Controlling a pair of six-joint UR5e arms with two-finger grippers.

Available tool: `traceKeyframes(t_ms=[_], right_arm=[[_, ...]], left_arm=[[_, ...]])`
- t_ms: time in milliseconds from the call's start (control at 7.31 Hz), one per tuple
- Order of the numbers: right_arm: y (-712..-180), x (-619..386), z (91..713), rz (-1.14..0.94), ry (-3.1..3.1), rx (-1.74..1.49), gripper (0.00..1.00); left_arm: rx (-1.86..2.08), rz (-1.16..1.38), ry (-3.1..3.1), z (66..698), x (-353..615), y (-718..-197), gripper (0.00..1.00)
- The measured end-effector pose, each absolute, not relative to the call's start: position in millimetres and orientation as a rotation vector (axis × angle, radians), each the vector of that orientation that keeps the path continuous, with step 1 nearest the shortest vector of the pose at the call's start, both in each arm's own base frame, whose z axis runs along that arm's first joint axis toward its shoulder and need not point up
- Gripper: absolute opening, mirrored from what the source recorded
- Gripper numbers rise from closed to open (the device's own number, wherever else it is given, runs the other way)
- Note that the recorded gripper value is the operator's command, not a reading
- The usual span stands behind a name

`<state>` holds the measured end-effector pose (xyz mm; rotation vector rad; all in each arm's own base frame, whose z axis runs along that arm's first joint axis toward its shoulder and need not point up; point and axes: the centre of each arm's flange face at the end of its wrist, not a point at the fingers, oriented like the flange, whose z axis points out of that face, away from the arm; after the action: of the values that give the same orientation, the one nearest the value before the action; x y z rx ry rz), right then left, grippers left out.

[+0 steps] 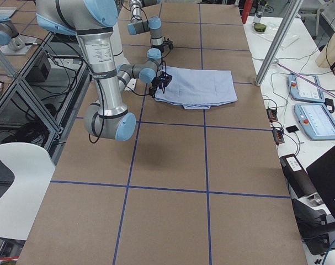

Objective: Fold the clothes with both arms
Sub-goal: 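Grasp the near edge of the shirt with both grippers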

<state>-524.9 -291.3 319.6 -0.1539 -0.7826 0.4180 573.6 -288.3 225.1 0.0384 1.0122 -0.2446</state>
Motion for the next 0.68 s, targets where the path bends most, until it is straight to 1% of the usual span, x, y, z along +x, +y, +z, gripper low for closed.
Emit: traceKeyframes(t_ms=[684], right_arm=[[-290.0,-529.7,325.1,0.416,-0.768,-0.157,1.0]], left_arm=[[0.039,-0.246,1.012,225.0,573.9,-288.4,0.0]])
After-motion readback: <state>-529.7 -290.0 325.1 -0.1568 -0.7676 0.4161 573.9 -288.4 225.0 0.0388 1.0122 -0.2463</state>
